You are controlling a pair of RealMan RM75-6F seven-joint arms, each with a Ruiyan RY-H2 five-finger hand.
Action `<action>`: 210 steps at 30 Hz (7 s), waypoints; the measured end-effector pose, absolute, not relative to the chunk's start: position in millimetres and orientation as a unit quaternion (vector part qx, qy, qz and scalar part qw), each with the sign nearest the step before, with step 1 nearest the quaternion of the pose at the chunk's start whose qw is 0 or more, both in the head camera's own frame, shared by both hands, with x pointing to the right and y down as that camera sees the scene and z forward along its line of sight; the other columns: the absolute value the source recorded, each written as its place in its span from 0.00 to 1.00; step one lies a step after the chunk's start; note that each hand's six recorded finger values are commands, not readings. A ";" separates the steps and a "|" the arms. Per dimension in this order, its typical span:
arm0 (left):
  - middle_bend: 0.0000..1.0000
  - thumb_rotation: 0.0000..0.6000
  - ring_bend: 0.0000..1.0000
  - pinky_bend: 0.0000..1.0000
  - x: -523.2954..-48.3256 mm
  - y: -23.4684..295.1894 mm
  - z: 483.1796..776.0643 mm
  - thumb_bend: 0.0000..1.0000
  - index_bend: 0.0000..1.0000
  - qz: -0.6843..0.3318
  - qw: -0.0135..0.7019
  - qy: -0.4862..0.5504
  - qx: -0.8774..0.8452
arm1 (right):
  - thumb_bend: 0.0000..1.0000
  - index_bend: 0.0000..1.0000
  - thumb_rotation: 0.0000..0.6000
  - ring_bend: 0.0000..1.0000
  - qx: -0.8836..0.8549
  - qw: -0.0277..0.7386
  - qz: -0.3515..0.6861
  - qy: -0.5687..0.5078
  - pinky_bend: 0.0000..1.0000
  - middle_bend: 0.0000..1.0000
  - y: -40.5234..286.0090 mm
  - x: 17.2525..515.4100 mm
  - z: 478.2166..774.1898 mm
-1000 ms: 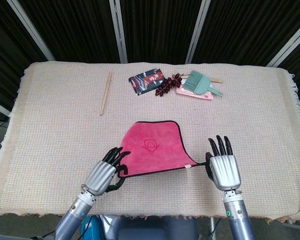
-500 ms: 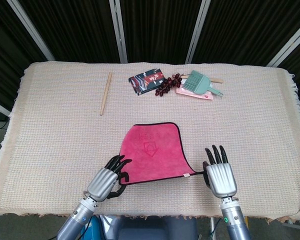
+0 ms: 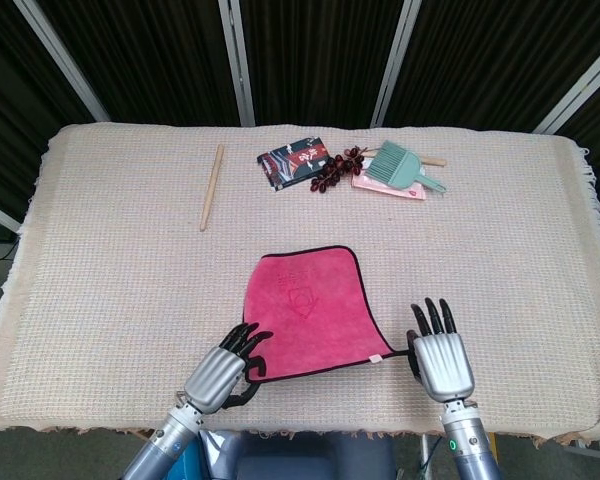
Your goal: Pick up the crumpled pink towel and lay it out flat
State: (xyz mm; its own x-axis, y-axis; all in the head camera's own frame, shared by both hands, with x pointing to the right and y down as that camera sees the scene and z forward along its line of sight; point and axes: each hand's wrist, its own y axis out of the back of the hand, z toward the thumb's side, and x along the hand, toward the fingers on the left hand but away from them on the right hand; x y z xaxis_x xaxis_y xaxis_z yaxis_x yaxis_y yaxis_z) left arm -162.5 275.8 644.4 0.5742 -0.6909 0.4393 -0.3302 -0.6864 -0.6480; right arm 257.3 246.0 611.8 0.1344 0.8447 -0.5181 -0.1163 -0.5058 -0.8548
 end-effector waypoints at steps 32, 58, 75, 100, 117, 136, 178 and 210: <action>0.11 1.00 0.00 0.00 -127.4 293.6 653.4 0.53 0.62 -0.341 0.251 0.288 -0.859 | 0.56 0.64 1.00 0.02 -0.614 0.397 0.616 -0.293 0.00 0.18 240.7 283.0 617.5; 0.11 1.00 0.00 0.00 -101.9 303.4 650.2 0.53 0.62 -0.327 0.243 0.285 -0.868 | 0.57 0.64 1.00 0.02 -0.592 0.393 0.635 -0.302 0.00 0.18 233.4 303.0 615.8; 0.00 1.00 0.00 0.00 -103.6 312.4 654.5 0.30 0.23 -0.346 0.246 0.247 -0.871 | 0.57 0.00 1.00 0.00 -0.590 0.387 0.645 -0.293 0.00 0.10 237.5 308.0 618.4; 0.04 1.00 0.00 0.00 -161.9 263.0 640.8 0.54 0.24 -0.376 0.325 0.265 -0.826 | 0.57 0.00 1.00 0.00 -0.595 0.361 0.607 -0.383 0.00 0.03 236.7 309.0 587.2; 0.04 1.00 0.00 0.00 -197.6 200.3 667.8 0.65 0.29 -0.484 0.415 0.217 -0.739 | 0.57 0.00 1.00 0.00 -0.623 0.334 0.574 -0.413 0.00 0.03 242.1 298.5 592.9; 0.02 1.00 0.00 0.00 -159.2 196.1 690.2 0.66 0.15 -0.491 0.435 0.193 -0.730 | 0.57 0.00 1.00 0.00 -0.635 0.321 0.567 -0.415 0.00 0.03 244.0 297.2 596.6; 0.00 1.00 0.00 0.00 -172.2 206.2 689.7 0.36 0.00 -0.508 0.438 0.170 -0.722 | 0.57 0.00 1.00 0.00 -0.643 0.319 0.562 -0.410 0.00 0.03 250.5 290.0 598.0; 0.00 1.00 0.00 0.00 -382.2 223.6 559.8 0.06 0.00 -0.542 0.407 0.384 -0.628 | 0.50 0.00 1.00 0.00 -0.669 0.339 0.544 -0.377 0.00 0.00 258.7 290.0 592.7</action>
State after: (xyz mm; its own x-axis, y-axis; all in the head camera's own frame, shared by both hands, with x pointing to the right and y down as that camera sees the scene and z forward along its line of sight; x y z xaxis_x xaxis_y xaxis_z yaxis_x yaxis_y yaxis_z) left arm -382.2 223.6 559.8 0.1182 -0.9225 0.3675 -0.0416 -0.3744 -0.9263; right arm 290.0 258.7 592.7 0.1242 0.8730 -0.4716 0.1349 -0.4857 -0.8637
